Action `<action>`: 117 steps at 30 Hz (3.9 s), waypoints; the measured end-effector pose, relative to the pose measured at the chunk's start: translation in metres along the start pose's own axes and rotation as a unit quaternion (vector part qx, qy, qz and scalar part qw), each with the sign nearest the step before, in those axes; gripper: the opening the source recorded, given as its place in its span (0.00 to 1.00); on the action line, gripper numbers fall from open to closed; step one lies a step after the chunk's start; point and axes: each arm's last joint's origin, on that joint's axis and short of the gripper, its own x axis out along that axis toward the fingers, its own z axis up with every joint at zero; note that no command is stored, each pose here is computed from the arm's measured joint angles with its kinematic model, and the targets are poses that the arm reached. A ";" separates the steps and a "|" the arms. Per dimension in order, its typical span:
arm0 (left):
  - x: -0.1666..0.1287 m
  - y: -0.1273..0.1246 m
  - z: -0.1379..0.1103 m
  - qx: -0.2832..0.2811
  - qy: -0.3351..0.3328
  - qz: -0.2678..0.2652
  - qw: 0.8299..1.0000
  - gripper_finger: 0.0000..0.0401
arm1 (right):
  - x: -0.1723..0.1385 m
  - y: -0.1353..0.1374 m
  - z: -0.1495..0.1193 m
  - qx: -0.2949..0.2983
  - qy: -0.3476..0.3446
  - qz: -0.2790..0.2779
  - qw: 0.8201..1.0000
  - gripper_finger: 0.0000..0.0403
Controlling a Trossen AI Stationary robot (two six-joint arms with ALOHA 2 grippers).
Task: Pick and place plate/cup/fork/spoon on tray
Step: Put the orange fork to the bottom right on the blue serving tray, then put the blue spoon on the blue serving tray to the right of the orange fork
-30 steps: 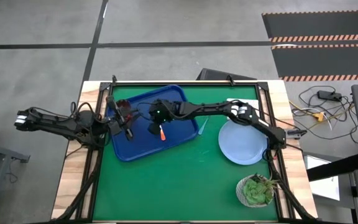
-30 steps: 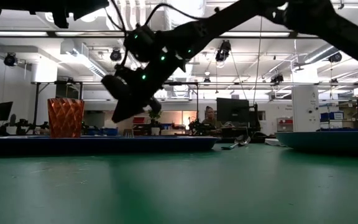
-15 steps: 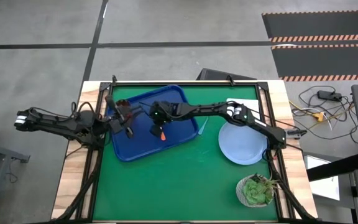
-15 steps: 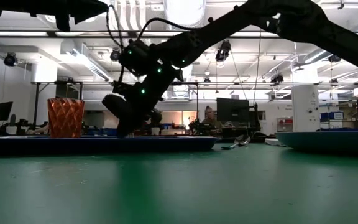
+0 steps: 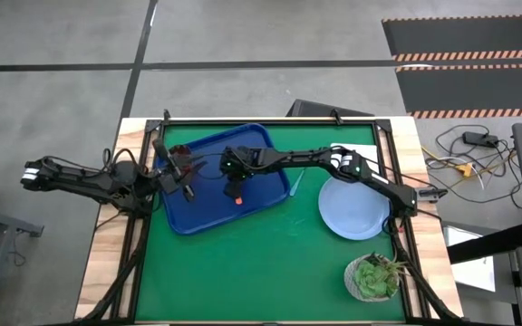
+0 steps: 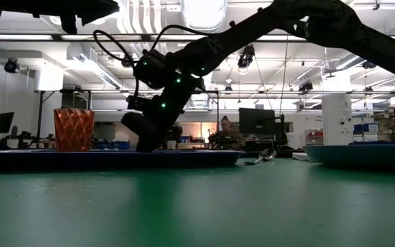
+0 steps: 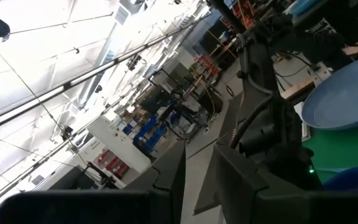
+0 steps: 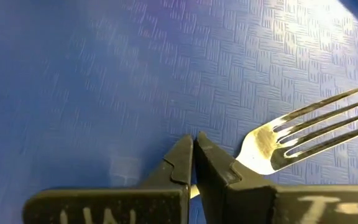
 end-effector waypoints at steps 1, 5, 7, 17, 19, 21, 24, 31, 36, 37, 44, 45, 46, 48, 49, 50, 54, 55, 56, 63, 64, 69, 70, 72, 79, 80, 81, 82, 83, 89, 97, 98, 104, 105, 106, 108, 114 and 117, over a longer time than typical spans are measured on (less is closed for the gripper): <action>0.000 0.000 0.000 0.000 0.000 0.000 1.000 0.16 | -0.001 0.000 0.000 -0.005 0.000 0.000 1.000 0.02; 0.000 0.000 0.000 0.000 0.003 0.002 1.000 0.16 | -0.005 -0.001 0.001 -0.024 0.012 -0.001 1.000 0.02; 0.000 0.000 -0.001 0.000 0.009 0.007 1.000 0.16 | -0.007 -0.001 0.001 -0.031 0.022 -0.001 0.999 0.02; -0.003 0.008 0.000 -0.017 0.030 0.052 0.998 0.16 | -0.017 -0.001 0.002 -0.049 0.047 0.001 0.998 0.02; -0.005 0.013 0.001 -0.034 0.035 0.082 0.995 0.16 | -0.019 -0.001 0.003 -0.049 0.046 0.001 0.998 0.02; -0.007 0.017 0.001 -0.045 0.046 0.105 0.992 0.16 | -0.022 -0.001 0.004 -0.049 0.049 0.001 0.998 0.02; -0.009 0.021 0.001 -0.053 0.059 0.126 0.989 0.16 | -0.026 -0.002 0.002 -0.050 0.067 0.002 0.996 0.02; -0.013 0.021 -0.002 -0.057 0.058 0.133 0.988 0.16 | -0.033 -0.003 -0.002 -0.058 0.101 -0.011 0.993 0.02; -0.015 0.021 -0.003 -0.058 0.056 0.135 0.988 0.16 | -0.041 -0.006 -0.005 -0.080 0.131 -0.052 0.987 0.02; -0.015 0.021 -0.003 -0.058 0.056 0.135 0.988 0.16 | -0.043 -0.006 -0.005 -0.080 0.134 -0.054 0.986 0.02; -0.019 0.024 -0.005 -0.063 0.051 0.142 0.987 0.16 | -0.053 0.004 0.003 -0.059 0.104 -0.030 0.992 0.02; -0.020 0.024 -0.005 -0.064 0.050 0.143 0.986 0.16 | -0.053 0.009 0.004 -0.055 0.099 -0.014 0.993 0.02; -0.020 0.024 -0.005 -0.064 0.050 0.143 0.986 0.16 | -0.053 0.013 0.004 -0.056 0.095 0.000 0.994 0.02; -0.022 0.024 -0.006 -0.065 0.049 0.144 0.986 0.16 | -0.052 0.023 0.005 -0.059 0.086 0.020 0.994 0.02; -0.022 0.024 -0.006 -0.066 0.048 0.145 0.986 0.16 | -0.051 0.028 0.004 -0.061 0.083 0.022 0.994 0.02; -0.023 0.025 -0.007 -0.067 0.047 0.146 0.986 0.16 | -0.051 0.032 0.003 -0.065 0.084 0.025 0.994 0.02; -0.025 0.027 -0.007 -0.071 0.044 0.150 0.985 0.16 | -0.048 0.045 -0.003 -0.068 0.092 0.031 0.993 0.02; -0.025 0.027 -0.007 -0.071 0.044 0.150 0.985 0.16 | -0.047 0.048 -0.004 -0.067 0.090 0.032 0.993 0.02; -0.025 0.027 -0.007 -0.071 0.044 0.150 0.985 0.16 | -0.045 0.051 -0.005 -0.065 0.087 0.033 0.994 0.02; -0.025 0.026 -0.007 -0.071 0.045 0.149 0.985 0.16 | -0.039 0.061 -0.019 -0.071 0.112 0.036 0.991 0.02; -0.025 0.026 -0.007 -0.071 0.044 0.149 0.985 0.16 | -0.040 0.061 -0.020 -0.069 0.118 0.036 0.990 0.02; -0.025 0.026 -0.007 -0.071 0.044 0.149 0.985 0.16 | -0.044 0.060 -0.024 -0.063 0.146 0.033 0.987 0.02; -0.025 0.026 -0.007 -0.071 0.045 0.149 0.985 0.16 | -0.045 0.060 -0.025 -0.064 0.151 0.033 0.986 0.02; -0.025 0.026 -0.007 -0.071 0.045 0.149 0.985 0.16 | -0.046 0.059 -0.027 -0.065 0.162 0.030 0.984 0.02; -0.025 0.026 -0.007 -0.071 0.044 0.149 0.985 0.16 | -0.051 0.055 -0.034 -0.067 0.206 0.023 0.976 0.02; -0.025 0.026 -0.007 -0.071 0.044 0.149 0.985 0.16 | -0.051 0.054 -0.034 -0.067 0.211 0.023 0.975 0.02; -0.025 0.026 -0.007 -0.071 0.044 0.149 0.985 0.16 | -0.052 0.054 -0.035 -0.068 0.217 0.021 0.974 0.02; -0.025 0.026 -0.007 -0.071 0.045 0.149 0.985 0.16 | -0.053 0.053 -0.036 -0.069 0.220 0.018 0.973 0.02; -0.025 0.026 -0.007 -0.070 0.045 0.149 0.985 0.16 | -0.053 0.053 -0.036 -0.071 0.223 0.013 0.972 0.02; -0.025 0.026 -0.007 -0.070 0.045 0.149 0.985 0.16 | -0.060 0.049 -0.038 -0.077 0.243 -0.006 0.967 0.02; -0.025 0.026 -0.007 -0.070 0.045 0.149 0.985 0.16 | -0.069 0.045 -0.036 -0.082 0.247 -0.044 0.965 0.02; -0.025 0.026 -0.007 -0.070 0.045 0.149 0.985 0.16 | -0.069 0.045 -0.036 -0.082 0.246 -0.044 0.965 0.02; -0.025 0.026 -0.007 -0.070 0.045 0.148 0.985 0.16 | -0.069 0.046 -0.036 -0.072 0.247 -0.028 0.966 0.02; -0.025 0.026 -0.007 -0.070 0.045 0.148 0.986 0.16 | -0.070 0.046 -0.037 -0.071 0.251 -0.021 0.965 0.02; -0.025 0.026 -0.007 -0.069 0.045 0.148 0.986 0.16 | -0.073 0.046 -0.038 -0.073 0.262 -0.018 0.962 0.02; -0.025 0.026 -0.007 -0.069 0.046 0.147 0.986 0.16 | -0.082 0.044 -0.041 -0.081 0.293 -0.031 0.952 0.02; -0.025 0.025 -0.007 -0.068 0.046 0.147 0.986 0.16 | -0.114 0.031 -0.037 -0.067 0.302 -0.107 0.945 0.02; -0.025 0.025 -0.007 -0.068 0.046 0.147 0.986 0.16 | -0.130 0.021 -0.034 -0.044 0.282 -0.123 0.951 0.02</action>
